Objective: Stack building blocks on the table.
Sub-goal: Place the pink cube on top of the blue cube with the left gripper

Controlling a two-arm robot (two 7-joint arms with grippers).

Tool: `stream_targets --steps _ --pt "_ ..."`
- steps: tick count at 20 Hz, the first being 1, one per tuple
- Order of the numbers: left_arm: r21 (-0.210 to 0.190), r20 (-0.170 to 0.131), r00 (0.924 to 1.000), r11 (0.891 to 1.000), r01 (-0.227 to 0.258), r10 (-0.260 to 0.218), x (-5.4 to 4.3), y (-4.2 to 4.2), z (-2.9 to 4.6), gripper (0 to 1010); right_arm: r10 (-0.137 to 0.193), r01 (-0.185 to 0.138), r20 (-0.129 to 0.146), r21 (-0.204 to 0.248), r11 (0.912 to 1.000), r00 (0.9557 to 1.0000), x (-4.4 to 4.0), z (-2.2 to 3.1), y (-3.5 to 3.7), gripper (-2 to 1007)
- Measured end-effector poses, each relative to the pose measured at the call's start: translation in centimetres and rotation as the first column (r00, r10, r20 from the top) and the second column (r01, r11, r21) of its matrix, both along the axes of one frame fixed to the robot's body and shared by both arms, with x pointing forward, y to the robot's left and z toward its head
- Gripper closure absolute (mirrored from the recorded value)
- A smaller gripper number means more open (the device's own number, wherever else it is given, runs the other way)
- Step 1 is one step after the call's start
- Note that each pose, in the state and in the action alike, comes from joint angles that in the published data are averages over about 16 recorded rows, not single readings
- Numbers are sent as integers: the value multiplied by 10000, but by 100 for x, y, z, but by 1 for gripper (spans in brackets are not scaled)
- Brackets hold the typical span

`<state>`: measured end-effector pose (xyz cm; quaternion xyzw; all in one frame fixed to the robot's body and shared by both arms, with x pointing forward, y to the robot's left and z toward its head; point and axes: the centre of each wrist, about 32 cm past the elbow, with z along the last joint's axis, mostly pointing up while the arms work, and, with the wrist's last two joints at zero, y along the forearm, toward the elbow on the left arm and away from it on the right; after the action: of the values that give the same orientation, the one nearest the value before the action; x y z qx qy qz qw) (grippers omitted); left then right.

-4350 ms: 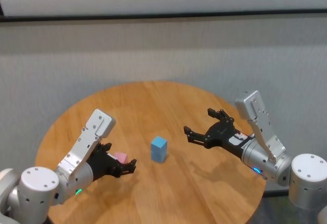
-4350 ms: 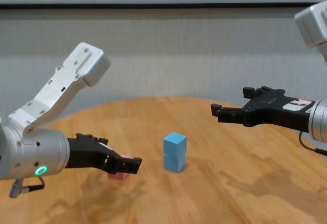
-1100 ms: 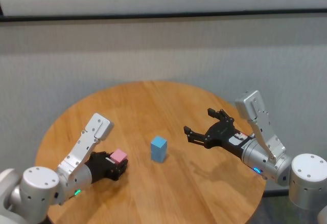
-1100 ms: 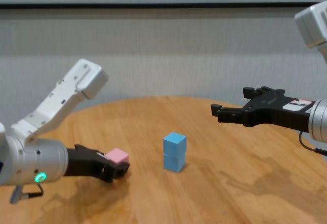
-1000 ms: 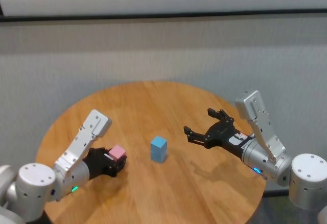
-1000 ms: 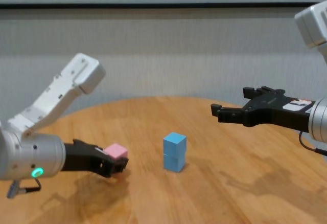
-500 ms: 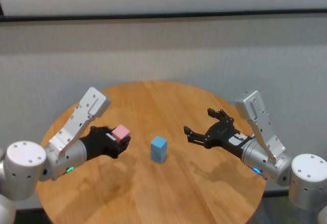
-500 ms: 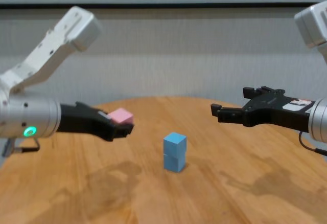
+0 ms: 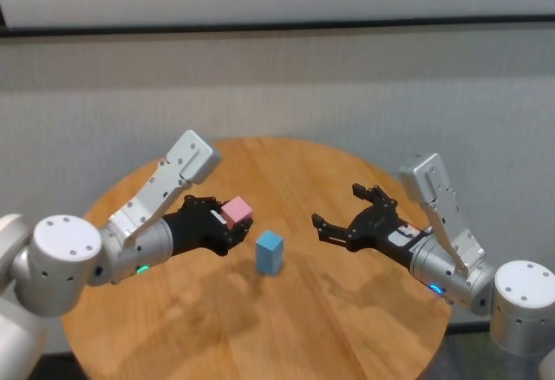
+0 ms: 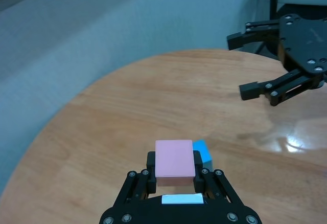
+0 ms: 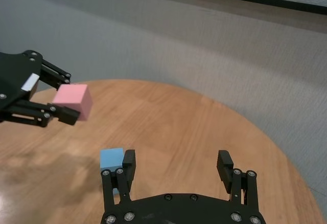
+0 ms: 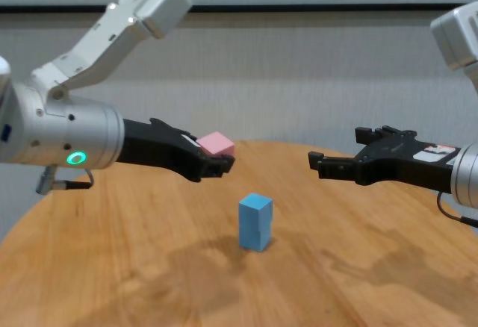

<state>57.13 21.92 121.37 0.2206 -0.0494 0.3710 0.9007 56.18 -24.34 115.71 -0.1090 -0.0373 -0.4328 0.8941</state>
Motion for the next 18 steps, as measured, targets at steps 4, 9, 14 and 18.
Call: stream_targets --steps 4,9,14,18 --pt "89 7 9997 9996 258 -258 29 -89 32 616 0 0 0 0 10000 10000 0 0 0 4" --pt "158 -77 9989 9988 473 -472 66 -190 43 616 0 0 0 0 10000 10000 0 0 0 4" --pt "164 -202 9979 9979 624 -621 104 -281 42 616 0 0 0 0 10000 10000 0 0 0 4" --pt "145 -320 9971 9975 695 -690 132 -346 34 616 0 0 0 0 10000 10000 0 0 0 4"
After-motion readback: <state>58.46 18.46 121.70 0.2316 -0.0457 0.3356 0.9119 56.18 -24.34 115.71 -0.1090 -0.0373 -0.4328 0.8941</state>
